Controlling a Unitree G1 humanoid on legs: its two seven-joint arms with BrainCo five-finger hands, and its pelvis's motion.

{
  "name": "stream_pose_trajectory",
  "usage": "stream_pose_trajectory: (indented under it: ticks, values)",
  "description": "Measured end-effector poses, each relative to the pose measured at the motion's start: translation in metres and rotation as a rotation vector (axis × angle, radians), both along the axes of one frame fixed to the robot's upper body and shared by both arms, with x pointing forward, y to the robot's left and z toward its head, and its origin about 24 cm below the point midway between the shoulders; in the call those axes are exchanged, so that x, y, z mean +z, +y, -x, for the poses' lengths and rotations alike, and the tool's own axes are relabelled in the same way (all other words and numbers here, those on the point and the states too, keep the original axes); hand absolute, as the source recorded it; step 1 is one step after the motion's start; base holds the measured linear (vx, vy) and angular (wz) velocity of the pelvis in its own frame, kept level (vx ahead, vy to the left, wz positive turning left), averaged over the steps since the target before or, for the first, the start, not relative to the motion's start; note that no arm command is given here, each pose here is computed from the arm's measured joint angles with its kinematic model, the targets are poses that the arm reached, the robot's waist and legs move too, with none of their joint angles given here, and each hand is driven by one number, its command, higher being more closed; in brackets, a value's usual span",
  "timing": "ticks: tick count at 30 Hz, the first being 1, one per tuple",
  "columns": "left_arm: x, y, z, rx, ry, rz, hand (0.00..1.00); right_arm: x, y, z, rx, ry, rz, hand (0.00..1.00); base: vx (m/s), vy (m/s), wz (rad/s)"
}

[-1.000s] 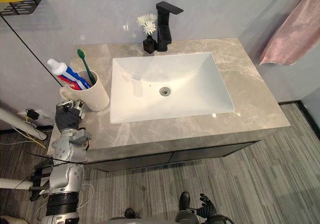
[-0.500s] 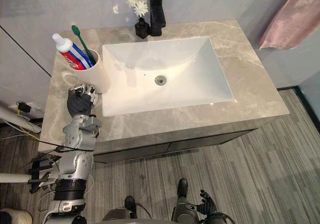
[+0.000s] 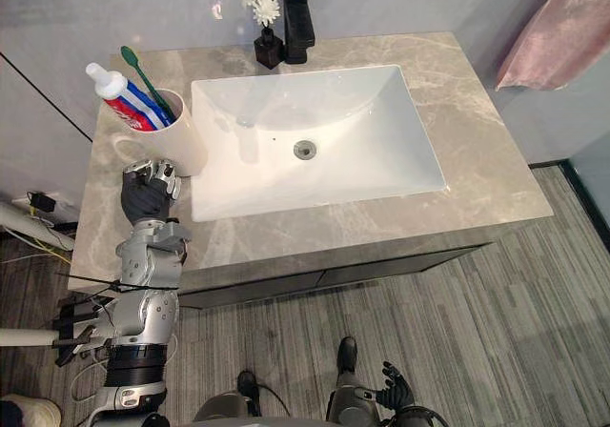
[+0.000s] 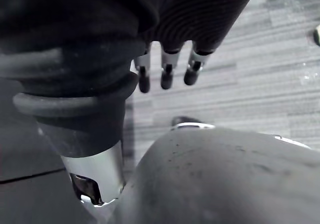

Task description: Organize washtable

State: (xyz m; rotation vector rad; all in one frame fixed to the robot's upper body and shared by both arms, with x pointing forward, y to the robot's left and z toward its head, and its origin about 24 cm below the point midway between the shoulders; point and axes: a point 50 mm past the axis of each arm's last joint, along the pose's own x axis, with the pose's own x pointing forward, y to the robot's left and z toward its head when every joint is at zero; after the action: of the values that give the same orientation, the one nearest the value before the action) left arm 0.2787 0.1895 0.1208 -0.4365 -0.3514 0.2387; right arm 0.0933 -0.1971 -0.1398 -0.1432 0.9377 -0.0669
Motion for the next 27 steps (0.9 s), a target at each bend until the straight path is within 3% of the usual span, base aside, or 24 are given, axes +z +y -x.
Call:
stream_pose_trajectory:
  ticks: [17,27]
  values:
    - [-0.027,-0.006,0.031,-0.065,0.077,-0.019,1.0,-0.007,-0.004,0.01,0.028,0.058,0.012,0.0,-0.01,-0.023,0.06]
    - [-0.046,-0.052,0.045,-0.381,0.139,-0.054,1.0,-0.012,-0.011,0.017,0.028,0.118,0.023,0.0,-0.04,-0.022,0.07]
